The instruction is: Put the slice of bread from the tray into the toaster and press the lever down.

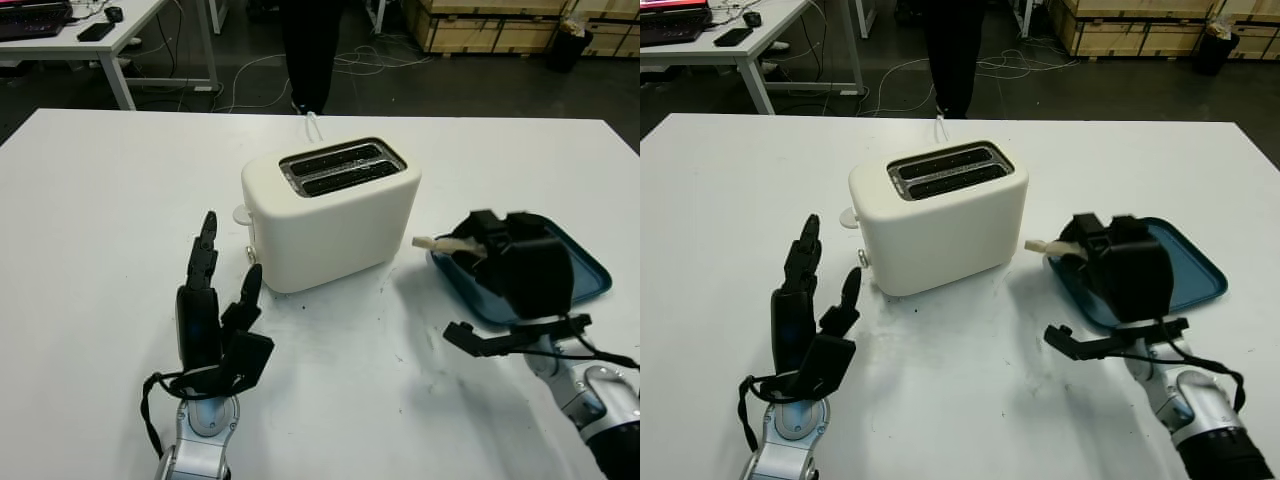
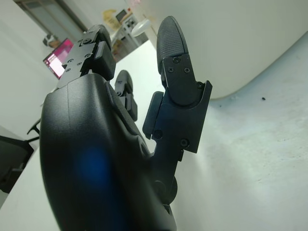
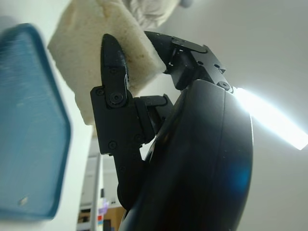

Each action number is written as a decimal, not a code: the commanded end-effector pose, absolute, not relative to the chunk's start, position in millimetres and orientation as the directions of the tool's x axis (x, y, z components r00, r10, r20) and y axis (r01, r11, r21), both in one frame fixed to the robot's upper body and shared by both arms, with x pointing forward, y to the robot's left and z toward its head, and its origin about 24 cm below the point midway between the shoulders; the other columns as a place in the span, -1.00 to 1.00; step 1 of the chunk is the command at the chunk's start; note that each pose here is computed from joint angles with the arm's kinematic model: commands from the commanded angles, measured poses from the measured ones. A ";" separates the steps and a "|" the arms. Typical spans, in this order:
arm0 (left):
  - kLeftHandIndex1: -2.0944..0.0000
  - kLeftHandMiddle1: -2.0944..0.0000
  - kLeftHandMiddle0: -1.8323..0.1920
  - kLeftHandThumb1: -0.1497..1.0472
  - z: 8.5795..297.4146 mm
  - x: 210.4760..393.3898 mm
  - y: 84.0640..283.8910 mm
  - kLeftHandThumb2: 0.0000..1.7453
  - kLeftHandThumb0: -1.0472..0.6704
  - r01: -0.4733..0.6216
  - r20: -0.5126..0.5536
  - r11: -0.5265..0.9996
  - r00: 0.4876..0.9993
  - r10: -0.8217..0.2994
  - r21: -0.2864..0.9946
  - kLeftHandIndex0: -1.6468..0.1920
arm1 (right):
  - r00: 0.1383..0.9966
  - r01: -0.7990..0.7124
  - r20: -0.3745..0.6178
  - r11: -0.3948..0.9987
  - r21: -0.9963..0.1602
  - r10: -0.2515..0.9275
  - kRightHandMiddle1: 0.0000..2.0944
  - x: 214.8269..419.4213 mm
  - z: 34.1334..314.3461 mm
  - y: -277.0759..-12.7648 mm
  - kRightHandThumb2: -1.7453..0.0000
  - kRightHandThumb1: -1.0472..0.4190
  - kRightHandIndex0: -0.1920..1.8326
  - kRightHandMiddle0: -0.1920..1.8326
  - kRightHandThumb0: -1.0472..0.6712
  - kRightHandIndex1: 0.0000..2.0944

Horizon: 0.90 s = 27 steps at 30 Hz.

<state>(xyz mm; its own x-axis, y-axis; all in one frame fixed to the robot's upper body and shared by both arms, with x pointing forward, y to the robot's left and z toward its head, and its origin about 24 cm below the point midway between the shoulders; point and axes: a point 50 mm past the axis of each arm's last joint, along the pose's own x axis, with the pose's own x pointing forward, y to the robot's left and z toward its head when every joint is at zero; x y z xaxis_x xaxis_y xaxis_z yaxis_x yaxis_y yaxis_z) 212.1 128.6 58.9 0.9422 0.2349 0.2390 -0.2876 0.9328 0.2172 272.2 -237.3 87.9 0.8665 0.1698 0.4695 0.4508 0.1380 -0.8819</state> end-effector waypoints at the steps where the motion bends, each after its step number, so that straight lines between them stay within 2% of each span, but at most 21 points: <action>1: 1.00 0.95 0.60 0.79 59.8 212.0 124.6 -0.37 -0.45 -0.295 0.240 0.935 0.939 0.246 0.198 0.60 | 0.838 0.502 0.519 0.132 -0.855 0.171 0.65 276.9 98.6 -241.7 0.51 -0.83 -0.16 -0.49 -0.31 0.67; 3: 1.00 0.95 0.60 0.79 59.8 211.5 124.7 -0.36 -0.45 -0.296 0.242 0.934 0.939 0.245 0.203 0.60 | 0.833 0.514 0.527 0.113 -0.850 0.172 0.66 279.1 100.9 -244.4 0.57 -0.83 -0.10 -0.45 -0.30 0.67; 8: 1.00 0.96 0.60 0.79 59.3 211.2 125.3 -0.36 -0.45 -0.294 0.240 0.936 0.939 0.246 0.192 0.60 | 0.850 0.497 0.505 0.089 -0.863 0.153 0.67 282.5 104.4 -250.3 0.55 -0.83 -0.04 -0.42 -0.30 0.67; 11: 1.00 0.96 0.61 0.79 59.3 211.4 124.6 -0.36 -0.44 -0.289 0.238 0.938 0.941 0.242 0.190 0.61 | 0.879 0.449 0.458 0.094 -0.889 0.132 0.67 285.9 110.7 -255.5 0.43 -0.83 0.01 -0.42 -0.34 0.67; 17: 1.00 0.96 0.60 0.79 58.2 212.9 124.2 -0.36 -0.42 -0.291 0.245 0.936 0.939 0.240 0.198 0.61 | 0.922 0.336 0.371 0.253 -0.907 0.108 0.67 295.5 136.2 -270.6 0.33 -0.83 0.13 -0.42 -0.42 0.67; 19: 1.00 0.96 0.60 0.79 58.2 213.4 124.6 -0.36 -0.43 -0.288 0.246 0.936 0.940 0.236 0.203 0.61 | 0.937 0.274 0.329 0.340 -0.900 0.115 0.33 298.8 150.6 -275.7 0.32 -0.83 -0.06 -0.45 -0.46 0.67; 21: 1.00 0.96 0.60 0.79 59.1 213.9 124.4 -0.36 -0.44 -0.286 0.243 0.938 0.941 0.236 0.197 0.61 | 0.941 0.226 0.305 0.402 -0.887 0.145 0.24 303.0 170.9 -281.7 0.34 -0.83 -0.14 -0.39 -0.47 0.67; 22: 1.00 0.96 0.60 0.79 59.5 214.2 124.3 -0.36 -0.45 -0.286 0.242 0.938 0.941 0.236 0.196 0.61 | 0.944 0.198 0.289 0.431 -0.880 0.156 0.49 305.5 181.3 -284.9 0.36 -0.83 -0.09 -0.41 -0.48 0.67; 23: 1.00 0.96 0.60 0.79 59.8 214.4 124.3 -0.36 -0.45 -0.285 0.243 0.939 0.941 0.235 0.194 0.61 | 0.950 0.170 0.269 0.456 -0.874 0.160 0.58 307.9 189.8 -287.6 0.38 -0.83 -0.05 -0.39 -0.49 0.67; 25: 1.00 0.97 0.61 0.79 60.2 215.1 124.3 -0.37 -0.45 -0.280 0.248 0.940 0.941 0.230 0.193 0.62 | 0.944 0.117 0.253 0.501 -0.858 0.213 0.64 312.7 207.8 -290.8 0.40 -0.83 0.02 -0.33 -0.49 0.67; 27: 1.00 0.97 0.60 0.79 60.1 215.8 124.9 -0.36 -0.46 -0.278 0.255 0.938 0.941 0.223 0.205 0.62 | 0.930 0.070 0.248 0.531 -0.845 0.272 0.61 317.6 226.0 -293.8 0.44 -0.83 -0.06 -0.35 -0.44 0.67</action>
<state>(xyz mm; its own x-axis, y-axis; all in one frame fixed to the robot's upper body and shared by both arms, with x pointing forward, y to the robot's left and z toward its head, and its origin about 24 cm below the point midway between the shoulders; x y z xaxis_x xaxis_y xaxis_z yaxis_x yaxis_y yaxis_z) 213.9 127.1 57.5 0.9449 0.2276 0.2353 -0.2797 0.9348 0.2190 316.6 -291.0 210.4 0.9443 0.2415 0.2235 0.0687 0.5196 -0.8516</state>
